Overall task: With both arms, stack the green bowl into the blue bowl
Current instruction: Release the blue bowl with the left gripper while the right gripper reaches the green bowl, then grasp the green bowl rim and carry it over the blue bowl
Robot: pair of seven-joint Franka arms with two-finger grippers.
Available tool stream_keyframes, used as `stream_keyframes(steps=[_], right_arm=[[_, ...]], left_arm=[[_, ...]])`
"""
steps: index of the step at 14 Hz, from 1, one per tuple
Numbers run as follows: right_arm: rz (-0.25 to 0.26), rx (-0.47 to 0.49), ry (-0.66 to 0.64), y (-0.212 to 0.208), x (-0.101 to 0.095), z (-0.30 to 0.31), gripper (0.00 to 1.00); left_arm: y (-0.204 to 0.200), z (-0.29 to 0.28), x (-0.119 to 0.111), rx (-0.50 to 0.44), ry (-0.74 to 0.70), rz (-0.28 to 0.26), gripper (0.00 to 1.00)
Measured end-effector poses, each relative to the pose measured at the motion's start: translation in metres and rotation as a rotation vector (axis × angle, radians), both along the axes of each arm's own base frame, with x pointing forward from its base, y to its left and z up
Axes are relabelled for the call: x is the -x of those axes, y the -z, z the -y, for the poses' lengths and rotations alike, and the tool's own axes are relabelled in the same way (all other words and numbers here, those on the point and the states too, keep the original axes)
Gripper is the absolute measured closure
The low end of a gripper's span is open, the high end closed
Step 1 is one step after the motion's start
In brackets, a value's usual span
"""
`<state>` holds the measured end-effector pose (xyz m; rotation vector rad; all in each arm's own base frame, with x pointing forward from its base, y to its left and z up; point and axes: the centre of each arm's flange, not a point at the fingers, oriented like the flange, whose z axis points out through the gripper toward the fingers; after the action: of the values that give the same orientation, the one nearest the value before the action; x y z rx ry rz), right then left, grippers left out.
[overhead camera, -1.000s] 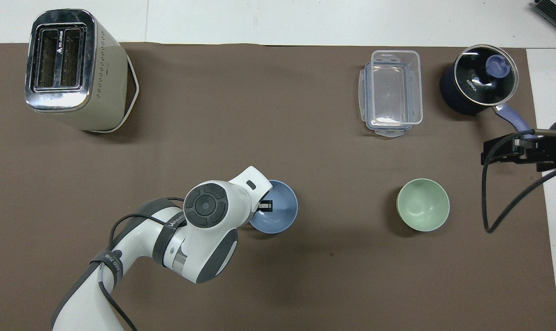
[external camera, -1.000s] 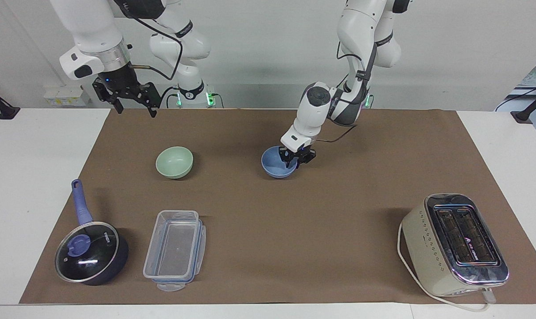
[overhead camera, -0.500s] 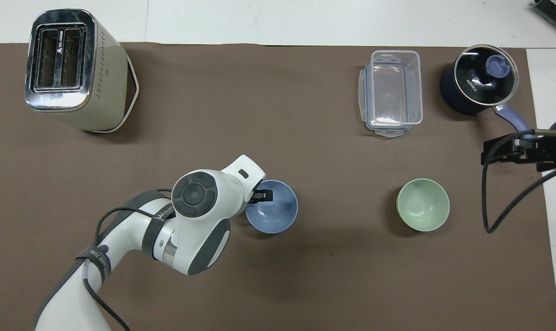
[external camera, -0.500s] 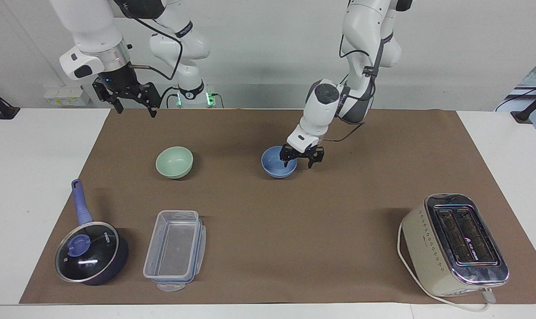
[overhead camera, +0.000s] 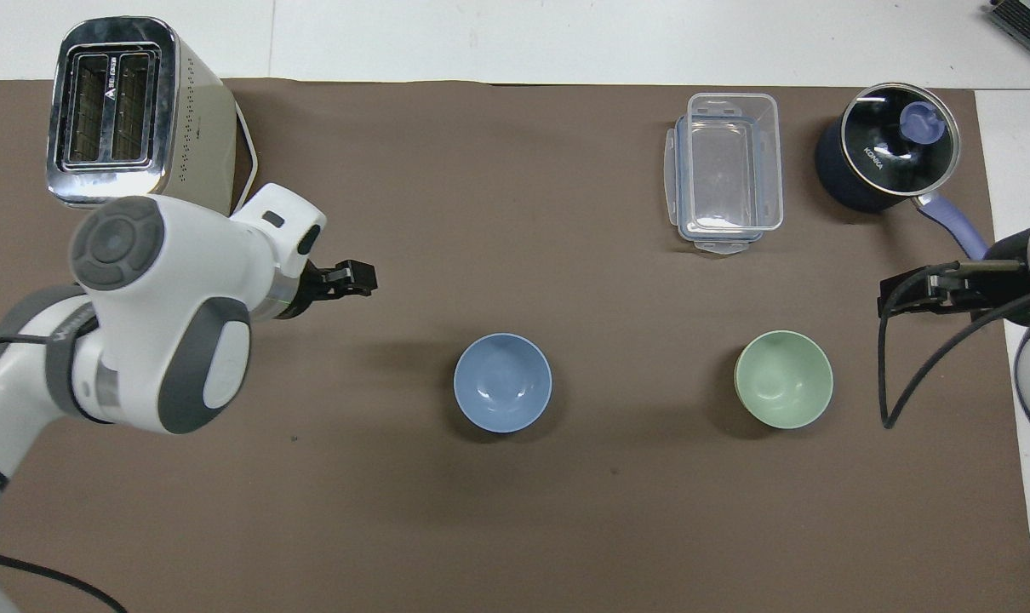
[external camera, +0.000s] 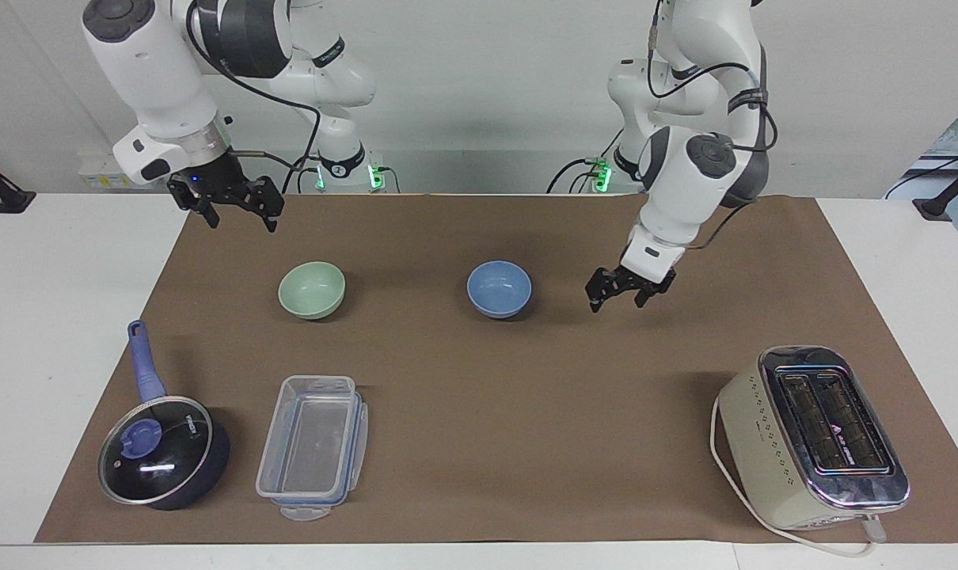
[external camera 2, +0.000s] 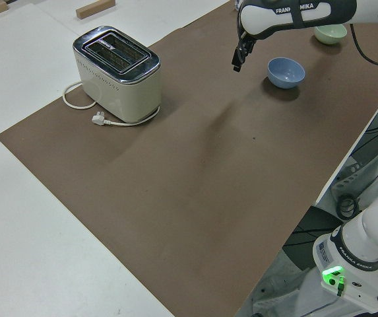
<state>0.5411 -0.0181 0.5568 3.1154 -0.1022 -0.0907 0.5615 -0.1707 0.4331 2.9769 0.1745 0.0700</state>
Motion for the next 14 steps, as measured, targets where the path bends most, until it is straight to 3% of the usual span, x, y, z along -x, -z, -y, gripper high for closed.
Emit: stream_keyframes(steps=[7, 14], right_arm=[[-0.040, -0.008, -0.022, 0.105, 0.023, 0.027, 0.00], [-0.017, -0.011, -0.050, 0.181, 0.043, 0.023, 0.00]], left_arm=[[-0.054, -0.147, -0.017, -0.025, 0.162, -0.020, 0.00], [-0.114, -0.170, -0.016, -0.127, 0.202, 0.012, 0.00]])
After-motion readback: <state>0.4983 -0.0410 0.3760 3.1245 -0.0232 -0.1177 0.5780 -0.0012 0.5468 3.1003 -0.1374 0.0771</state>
